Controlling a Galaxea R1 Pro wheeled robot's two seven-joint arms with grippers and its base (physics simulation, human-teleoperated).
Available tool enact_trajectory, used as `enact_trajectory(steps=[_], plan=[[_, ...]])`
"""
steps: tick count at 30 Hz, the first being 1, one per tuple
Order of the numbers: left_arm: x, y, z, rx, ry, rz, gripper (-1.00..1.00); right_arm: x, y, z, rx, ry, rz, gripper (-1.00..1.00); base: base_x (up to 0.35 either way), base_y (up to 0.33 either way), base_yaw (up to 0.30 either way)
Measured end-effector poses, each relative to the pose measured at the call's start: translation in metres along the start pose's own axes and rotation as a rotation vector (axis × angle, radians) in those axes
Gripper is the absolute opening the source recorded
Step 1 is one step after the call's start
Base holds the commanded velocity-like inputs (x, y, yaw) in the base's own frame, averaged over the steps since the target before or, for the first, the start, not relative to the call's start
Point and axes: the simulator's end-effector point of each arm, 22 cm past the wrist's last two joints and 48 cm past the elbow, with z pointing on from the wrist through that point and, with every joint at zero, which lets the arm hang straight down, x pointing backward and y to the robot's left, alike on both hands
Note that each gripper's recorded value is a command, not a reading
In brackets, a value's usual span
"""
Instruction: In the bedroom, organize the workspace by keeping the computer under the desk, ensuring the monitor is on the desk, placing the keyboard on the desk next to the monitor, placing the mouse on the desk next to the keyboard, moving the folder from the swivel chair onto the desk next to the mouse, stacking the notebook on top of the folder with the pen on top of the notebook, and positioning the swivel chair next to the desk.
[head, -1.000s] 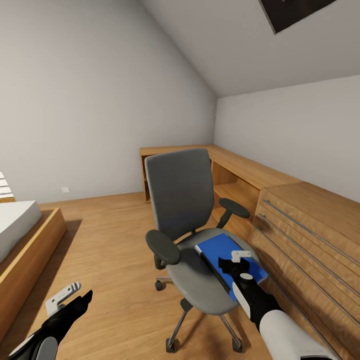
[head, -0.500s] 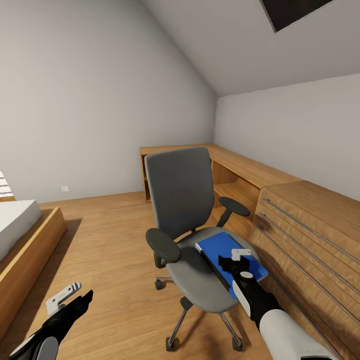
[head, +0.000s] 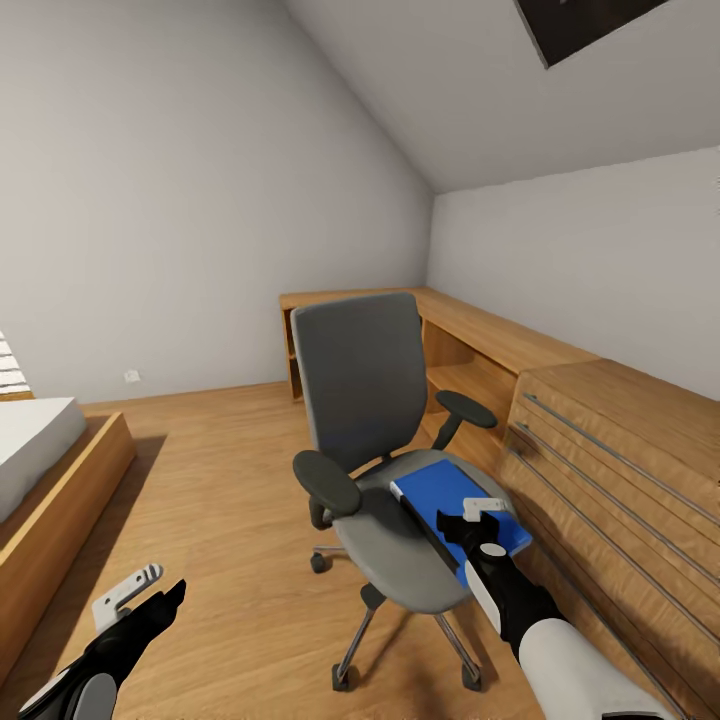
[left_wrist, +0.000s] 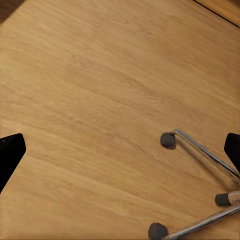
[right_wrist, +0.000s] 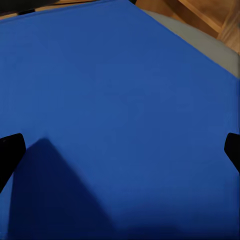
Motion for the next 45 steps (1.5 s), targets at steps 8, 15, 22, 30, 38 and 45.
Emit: enact_trajectory(steps=[8, 15, 22, 30, 38, 45], plan=[[-0.0001, 0.0000, -0.0001, 0.000, 0.000, 0.000, 1.00, 0.0000, 0.0001, 0.0000, 0.000, 0.000, -0.001, 1.00, -0.013, 0.000, 0.000], [-0.0001, 0.0001, -0.0001, 0.000, 0.000, 0.000, 1.00, 0.0002, 0.0001, 0.0000, 0.000, 0.000, -0.001, 1.00, -0.006, 0.000, 0.000], [0.0001, 0.0001, 0.0002, 0.000, 0.000, 0.000, 1.00, -0.0003, 0.0000, 0.0003, 0.000, -0.001, -0.001, 1.00, -0.183, 0.000, 0.000], [0.0000, 0.0001, 0.0000, -0.001, 0.000, 0.001, 1.00, -0.0026, -0.0002, 0.0000, 0.000, -0.006, 0.001, 1.00, -0.116, 0.000, 0.000], [-0.0001, 0.0001, 0.0000, 0.000, 0.000, 0.001, 1.00, -0.0027, -0.0002, 0.0000, 0.001, -0.006, 0.000, 1.00, -0.008, 0.000, 0.000], [0.0002, 0.0001, 0.0000, 0.000, 0.001, 0.001, 1.00, -0.0027, -0.0002, 0.0000, 0.001, -0.006, 0.000, 1.00, -0.001, 0.000, 0.000]])
